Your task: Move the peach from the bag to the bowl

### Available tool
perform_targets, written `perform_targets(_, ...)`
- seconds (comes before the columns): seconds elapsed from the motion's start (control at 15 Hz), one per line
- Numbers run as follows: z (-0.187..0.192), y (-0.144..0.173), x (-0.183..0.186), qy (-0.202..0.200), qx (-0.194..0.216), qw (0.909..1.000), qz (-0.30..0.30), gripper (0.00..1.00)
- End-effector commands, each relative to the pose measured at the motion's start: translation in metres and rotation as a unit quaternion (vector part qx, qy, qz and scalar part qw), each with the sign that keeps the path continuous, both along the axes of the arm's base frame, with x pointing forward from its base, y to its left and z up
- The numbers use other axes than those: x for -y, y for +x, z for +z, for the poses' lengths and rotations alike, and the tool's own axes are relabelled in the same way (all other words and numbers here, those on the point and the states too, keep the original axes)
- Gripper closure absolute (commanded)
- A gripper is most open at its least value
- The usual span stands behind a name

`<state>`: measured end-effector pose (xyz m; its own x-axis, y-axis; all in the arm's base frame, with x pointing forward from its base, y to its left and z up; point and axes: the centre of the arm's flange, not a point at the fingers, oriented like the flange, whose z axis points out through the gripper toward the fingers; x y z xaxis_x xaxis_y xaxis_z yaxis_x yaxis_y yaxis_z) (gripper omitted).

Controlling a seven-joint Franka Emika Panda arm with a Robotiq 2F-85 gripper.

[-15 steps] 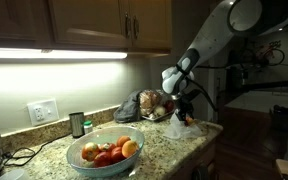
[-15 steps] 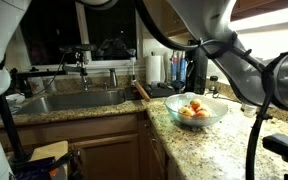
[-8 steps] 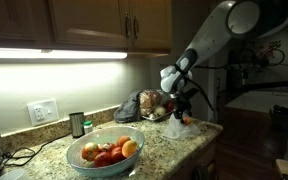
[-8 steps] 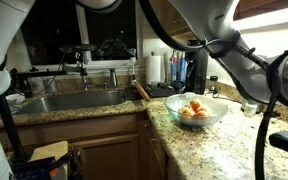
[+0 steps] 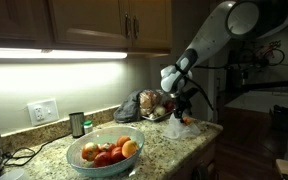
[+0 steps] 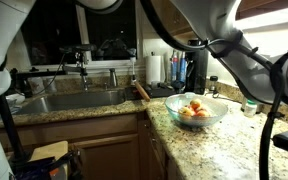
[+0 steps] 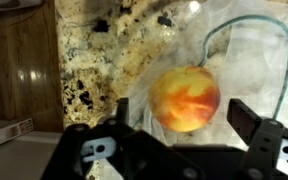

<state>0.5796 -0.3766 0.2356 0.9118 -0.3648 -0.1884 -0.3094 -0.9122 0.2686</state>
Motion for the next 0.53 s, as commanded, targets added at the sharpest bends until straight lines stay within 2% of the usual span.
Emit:
perform_targets(0.0, 0.0002, -0.0026, 0.0125, 0.012, -0.002, 0.9999, -0.009, 0.0)
perform_targets(0.47, 0.0092, -0.0108, 0.016, 0.013, 0.001, 0.9998, -0.016, 0.0)
